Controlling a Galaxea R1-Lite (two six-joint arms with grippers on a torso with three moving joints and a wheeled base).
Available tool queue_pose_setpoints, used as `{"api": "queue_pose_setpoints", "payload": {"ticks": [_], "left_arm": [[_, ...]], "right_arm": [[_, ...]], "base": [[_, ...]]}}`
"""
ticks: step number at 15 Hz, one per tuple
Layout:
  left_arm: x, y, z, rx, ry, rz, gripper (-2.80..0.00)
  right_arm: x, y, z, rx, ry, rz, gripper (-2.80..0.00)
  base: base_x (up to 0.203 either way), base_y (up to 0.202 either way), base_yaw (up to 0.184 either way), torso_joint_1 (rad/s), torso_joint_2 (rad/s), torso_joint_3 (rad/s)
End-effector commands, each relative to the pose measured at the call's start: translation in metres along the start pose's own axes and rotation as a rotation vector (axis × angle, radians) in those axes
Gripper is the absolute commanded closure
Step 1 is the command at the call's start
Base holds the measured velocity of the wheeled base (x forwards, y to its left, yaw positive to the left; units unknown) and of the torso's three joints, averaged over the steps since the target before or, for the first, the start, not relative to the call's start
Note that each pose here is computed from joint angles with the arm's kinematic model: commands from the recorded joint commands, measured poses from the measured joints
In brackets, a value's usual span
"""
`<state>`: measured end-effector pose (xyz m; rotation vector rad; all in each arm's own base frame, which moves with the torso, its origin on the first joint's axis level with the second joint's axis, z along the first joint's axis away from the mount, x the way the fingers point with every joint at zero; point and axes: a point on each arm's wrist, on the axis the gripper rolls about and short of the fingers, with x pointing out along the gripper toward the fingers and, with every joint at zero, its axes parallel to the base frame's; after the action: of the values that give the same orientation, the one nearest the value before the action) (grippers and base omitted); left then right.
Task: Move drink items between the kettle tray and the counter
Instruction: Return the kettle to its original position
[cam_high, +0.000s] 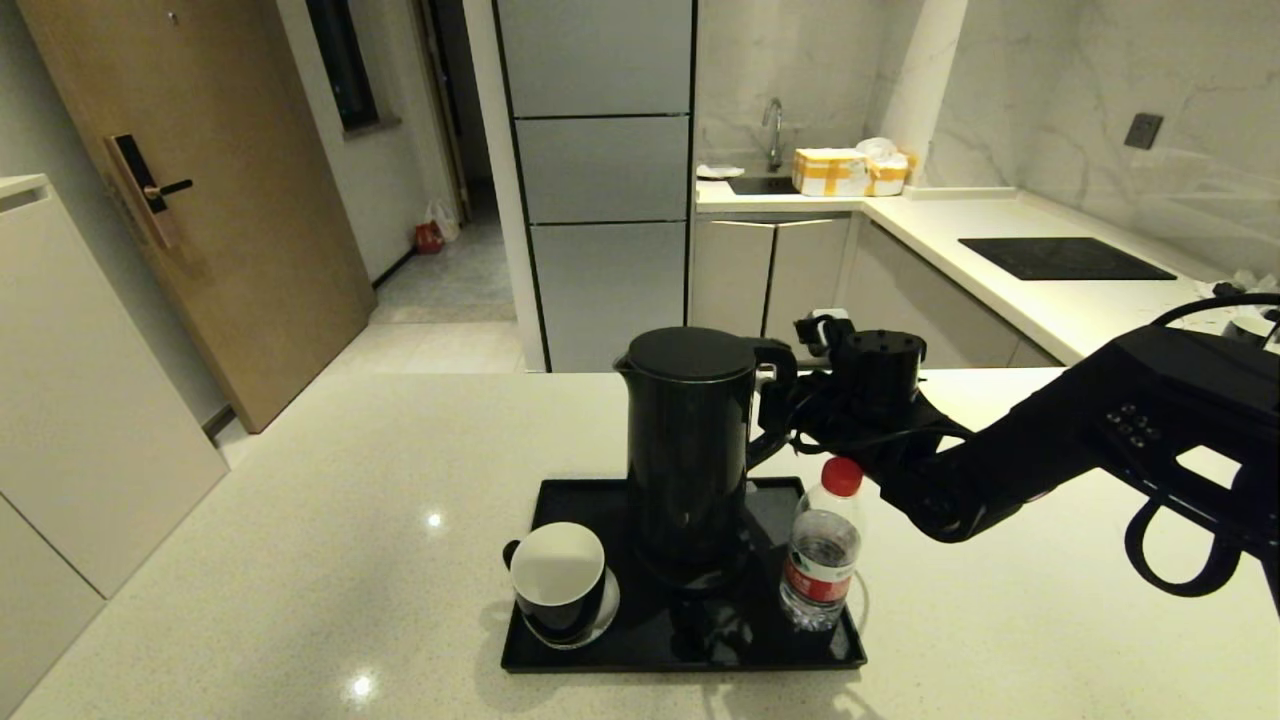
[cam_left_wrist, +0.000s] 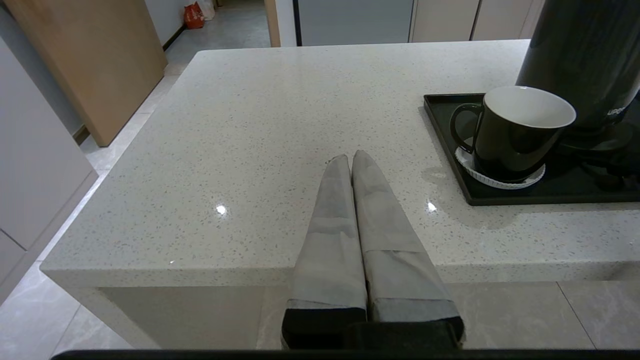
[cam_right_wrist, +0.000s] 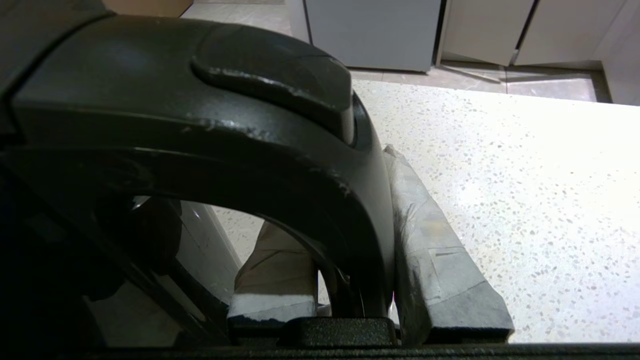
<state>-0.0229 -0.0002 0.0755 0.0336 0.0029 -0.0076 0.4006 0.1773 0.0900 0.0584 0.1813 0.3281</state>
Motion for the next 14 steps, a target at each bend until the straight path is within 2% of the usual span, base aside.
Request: {"api": "queue_pose_setpoints", "payload": {"ticks": [1,6,14], "left_arm": [[0.000,0.000,0.000,0.000,0.000,0.000,0.00],[0.000,0.000,0.000,0.000,-0.001,0.000,0.00],[0.000,0.000,0.000,0.000,-0.001,0.000,0.00]], "right_arm": [[-0.001,0.005,-0.003,-0.003,0.010,0.011,0.00],[0.002,0.011,-0.015,-0.012,0.037,0.019,0.00],[0.001,0.000,-0.021,-0.041,0.061,-0.005,0.00]], "base": [[0.000,0.000,0.000,0.000,0.00,0.000],[0.000,0.000,0.000,0.000,0.00,0.000],[0.000,0.000,0.000,0.000,0.00,0.000]]}}
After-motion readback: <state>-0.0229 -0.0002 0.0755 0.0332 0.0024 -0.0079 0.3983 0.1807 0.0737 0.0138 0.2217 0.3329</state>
